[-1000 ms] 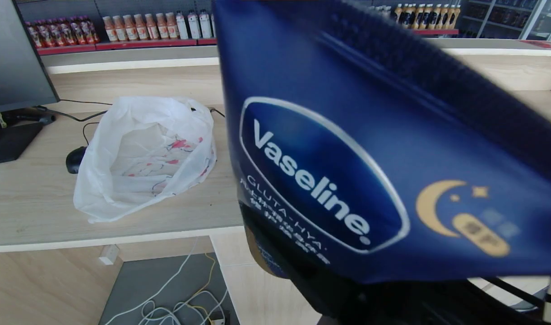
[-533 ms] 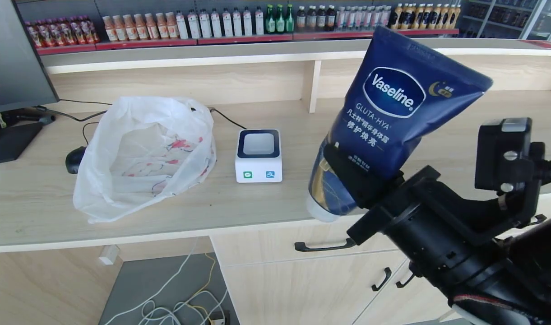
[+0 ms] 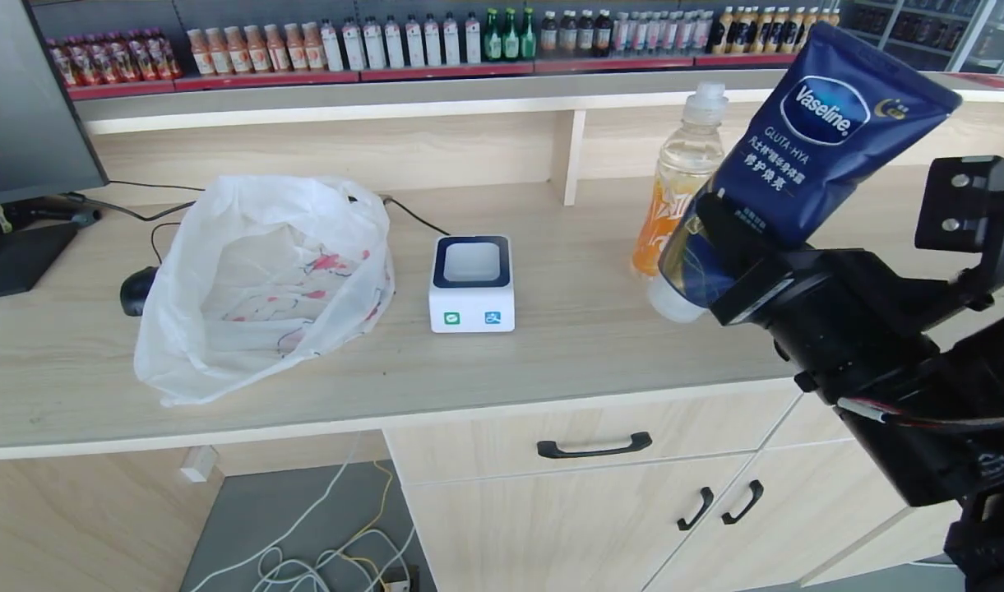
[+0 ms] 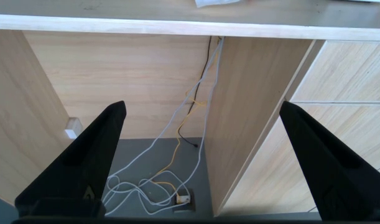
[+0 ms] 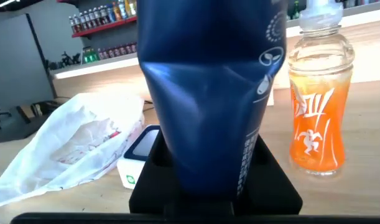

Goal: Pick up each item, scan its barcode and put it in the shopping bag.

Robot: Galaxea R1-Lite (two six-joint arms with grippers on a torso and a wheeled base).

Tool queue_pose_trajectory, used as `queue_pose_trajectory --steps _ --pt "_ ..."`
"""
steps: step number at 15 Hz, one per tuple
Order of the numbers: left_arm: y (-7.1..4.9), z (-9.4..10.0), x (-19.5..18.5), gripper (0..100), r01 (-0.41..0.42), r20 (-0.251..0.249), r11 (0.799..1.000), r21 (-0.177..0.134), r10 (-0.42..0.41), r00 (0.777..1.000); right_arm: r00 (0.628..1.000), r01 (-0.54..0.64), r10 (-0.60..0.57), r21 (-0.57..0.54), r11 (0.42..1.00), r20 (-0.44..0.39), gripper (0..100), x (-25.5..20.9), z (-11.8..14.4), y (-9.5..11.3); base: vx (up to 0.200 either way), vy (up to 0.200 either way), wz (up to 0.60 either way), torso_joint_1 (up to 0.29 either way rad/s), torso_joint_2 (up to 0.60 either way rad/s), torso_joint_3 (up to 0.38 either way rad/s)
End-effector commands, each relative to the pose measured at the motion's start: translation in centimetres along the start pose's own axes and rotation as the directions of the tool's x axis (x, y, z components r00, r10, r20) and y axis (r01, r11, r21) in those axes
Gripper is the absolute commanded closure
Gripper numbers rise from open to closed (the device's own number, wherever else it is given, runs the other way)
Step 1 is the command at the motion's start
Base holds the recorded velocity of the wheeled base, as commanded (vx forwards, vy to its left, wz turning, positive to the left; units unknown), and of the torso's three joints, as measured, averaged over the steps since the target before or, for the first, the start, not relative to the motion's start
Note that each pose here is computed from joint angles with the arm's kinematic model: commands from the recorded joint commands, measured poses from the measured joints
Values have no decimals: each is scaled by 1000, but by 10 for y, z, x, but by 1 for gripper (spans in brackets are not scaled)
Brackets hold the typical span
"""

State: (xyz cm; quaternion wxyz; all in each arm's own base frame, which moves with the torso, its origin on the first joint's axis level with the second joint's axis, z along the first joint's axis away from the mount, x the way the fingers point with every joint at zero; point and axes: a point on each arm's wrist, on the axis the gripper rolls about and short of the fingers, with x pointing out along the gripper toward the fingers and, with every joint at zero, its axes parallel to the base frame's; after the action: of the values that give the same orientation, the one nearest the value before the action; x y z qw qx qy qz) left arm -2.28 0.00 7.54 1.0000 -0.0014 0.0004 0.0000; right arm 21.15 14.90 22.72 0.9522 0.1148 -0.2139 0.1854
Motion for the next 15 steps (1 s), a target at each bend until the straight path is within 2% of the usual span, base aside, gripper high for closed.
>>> queue_pose_trajectory --steps 1,4,13,15 --pt "0 0 0 0 0 -1 1000 0 0 1000 997 70 -69 -32 997 24 100 4 4 -20 0 0 0 0 0 0" --pt "0 0 0 0 0 1 1000 -2 0 1000 998 66 -67 -39 997 -1 100 0 0 -20 0 0 0 0 0 0" --pt "0 0 0 0 0 1 1000 -2 0 1000 998 68 -68 -45 997 1 100 -5 3 -22 0 200 0 2 2 3" --pt "0 0 0 0 0 1 1000 0 0 1000 998 68 -68 -50 996 -2 100 -4 2 -21 0 0 0 0 0 0"
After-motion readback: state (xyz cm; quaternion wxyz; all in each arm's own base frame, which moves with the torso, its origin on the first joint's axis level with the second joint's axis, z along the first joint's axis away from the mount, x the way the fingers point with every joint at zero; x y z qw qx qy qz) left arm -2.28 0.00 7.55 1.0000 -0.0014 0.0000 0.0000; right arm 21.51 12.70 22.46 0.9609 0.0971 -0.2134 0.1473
